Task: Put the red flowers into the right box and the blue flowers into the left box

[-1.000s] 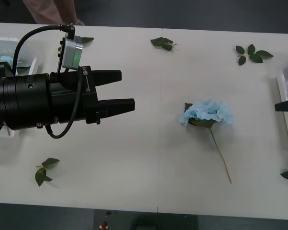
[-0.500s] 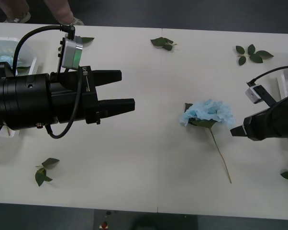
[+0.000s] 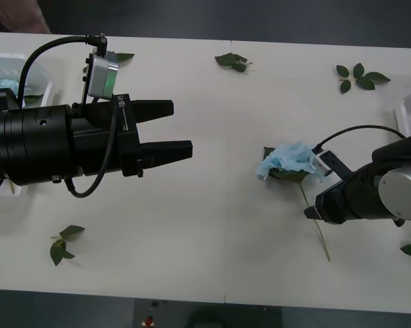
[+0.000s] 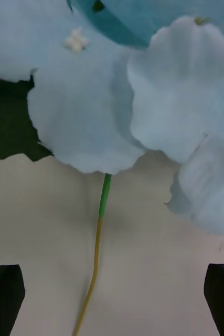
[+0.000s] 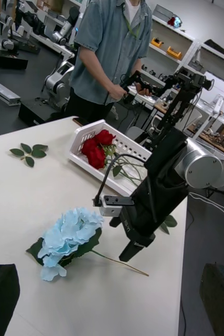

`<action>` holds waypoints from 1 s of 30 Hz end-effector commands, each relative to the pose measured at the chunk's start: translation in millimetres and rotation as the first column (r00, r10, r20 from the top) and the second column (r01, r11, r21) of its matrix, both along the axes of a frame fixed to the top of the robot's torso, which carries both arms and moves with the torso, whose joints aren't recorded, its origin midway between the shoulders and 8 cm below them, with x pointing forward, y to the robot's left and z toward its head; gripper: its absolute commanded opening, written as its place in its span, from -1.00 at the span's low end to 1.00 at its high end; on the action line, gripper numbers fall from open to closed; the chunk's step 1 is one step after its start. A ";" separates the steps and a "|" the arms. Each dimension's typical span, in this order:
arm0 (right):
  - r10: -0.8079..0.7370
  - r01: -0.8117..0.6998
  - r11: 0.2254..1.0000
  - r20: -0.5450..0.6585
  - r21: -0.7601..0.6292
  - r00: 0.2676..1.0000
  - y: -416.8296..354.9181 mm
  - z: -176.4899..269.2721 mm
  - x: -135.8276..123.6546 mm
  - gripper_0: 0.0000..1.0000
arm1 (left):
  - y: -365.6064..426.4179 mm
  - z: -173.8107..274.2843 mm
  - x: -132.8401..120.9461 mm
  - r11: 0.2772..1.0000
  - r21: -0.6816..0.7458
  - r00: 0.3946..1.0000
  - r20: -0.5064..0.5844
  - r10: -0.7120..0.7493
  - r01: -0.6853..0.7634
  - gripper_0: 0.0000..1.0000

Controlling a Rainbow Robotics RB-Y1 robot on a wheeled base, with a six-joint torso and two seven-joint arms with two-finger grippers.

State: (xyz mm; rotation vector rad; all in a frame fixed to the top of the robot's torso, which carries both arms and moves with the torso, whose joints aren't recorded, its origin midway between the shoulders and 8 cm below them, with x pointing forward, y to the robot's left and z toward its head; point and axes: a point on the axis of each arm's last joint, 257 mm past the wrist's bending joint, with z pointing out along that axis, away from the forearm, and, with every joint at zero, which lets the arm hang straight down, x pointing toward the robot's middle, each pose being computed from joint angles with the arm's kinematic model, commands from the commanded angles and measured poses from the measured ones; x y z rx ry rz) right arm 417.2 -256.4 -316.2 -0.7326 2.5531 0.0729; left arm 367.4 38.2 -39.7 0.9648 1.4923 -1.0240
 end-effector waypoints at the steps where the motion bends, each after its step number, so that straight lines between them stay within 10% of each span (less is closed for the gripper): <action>1: -0.026 0.026 0.999 0.009 0.039 1.000 8.7 -2.3 6.6 1.00 | 1.0 10.1 -2.9 0.999 0.037 0.994 0.107 -0.015 0.012 1.00; 30: -0.047 0.048 0.996 -0.024 0.075 0.999 20.4 -38.7 7.6 1.00 | 1.0 10.1 -2.9 0.999 0.037 0.994 0.107 -0.015 0.012 1.00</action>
